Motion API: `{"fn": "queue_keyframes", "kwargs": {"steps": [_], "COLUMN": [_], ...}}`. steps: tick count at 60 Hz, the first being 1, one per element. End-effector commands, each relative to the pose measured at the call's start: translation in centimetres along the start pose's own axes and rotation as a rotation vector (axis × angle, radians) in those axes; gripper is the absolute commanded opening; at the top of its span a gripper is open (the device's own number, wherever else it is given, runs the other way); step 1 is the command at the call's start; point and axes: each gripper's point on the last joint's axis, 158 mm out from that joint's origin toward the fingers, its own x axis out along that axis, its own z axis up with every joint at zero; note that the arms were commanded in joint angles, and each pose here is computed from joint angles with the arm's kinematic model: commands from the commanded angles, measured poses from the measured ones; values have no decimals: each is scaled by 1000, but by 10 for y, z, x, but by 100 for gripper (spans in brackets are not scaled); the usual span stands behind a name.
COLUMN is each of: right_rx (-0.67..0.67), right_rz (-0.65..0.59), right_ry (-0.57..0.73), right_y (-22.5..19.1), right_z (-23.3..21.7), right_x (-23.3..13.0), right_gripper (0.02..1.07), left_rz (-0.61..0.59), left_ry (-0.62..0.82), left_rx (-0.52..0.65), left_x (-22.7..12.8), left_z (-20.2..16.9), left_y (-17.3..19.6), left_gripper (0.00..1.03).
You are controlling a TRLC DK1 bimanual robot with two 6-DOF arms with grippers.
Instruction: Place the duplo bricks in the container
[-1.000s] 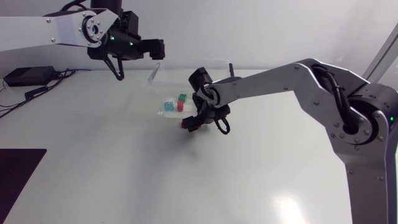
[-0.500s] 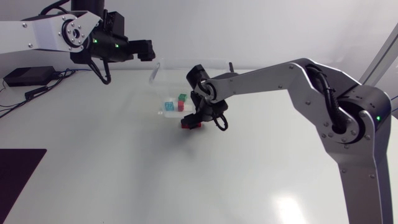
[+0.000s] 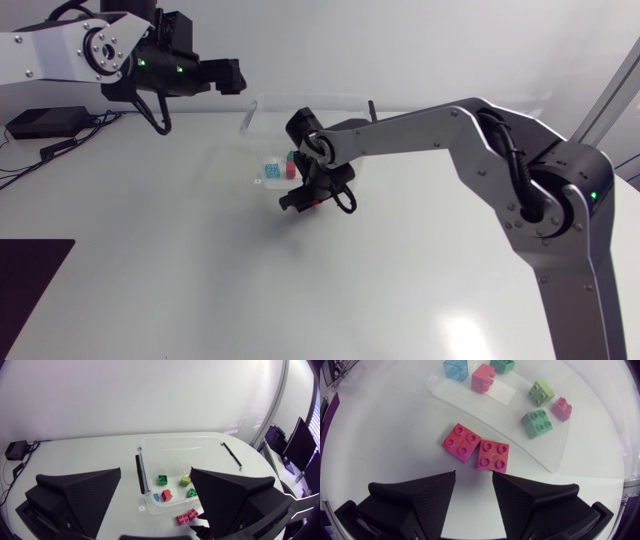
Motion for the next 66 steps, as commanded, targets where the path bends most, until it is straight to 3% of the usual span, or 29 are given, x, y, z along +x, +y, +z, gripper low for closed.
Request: {"fn": "queue_keyframes", "kwargs": {"steps": [1, 20, 41, 52, 66], "right_rx": [4, 30, 46, 51, 59], "right_rz": [-1, -12, -23, -31, -40], "right_ry": [32, 45, 48, 56, 46], "right_y": [1, -3, -8, -11, -21], "right_z": [-7, -9, -4, -7, -1], "right_x": [10, 7, 9, 8, 10], "right_gripper": [56, 75, 81, 89, 89], "left_rz": [-3, -5, -2, -1, -7], "left_ry": [-15, -19, -26, -24, -22], "left_rx": [11, 20, 20, 18, 18], "left_x": [-7, -8, -9, -9, -8], "left_z": [2, 2, 3, 2, -1], "left_y": [2, 2, 5, 8, 7], "left_gripper": [97, 97, 97, 97, 97]}}
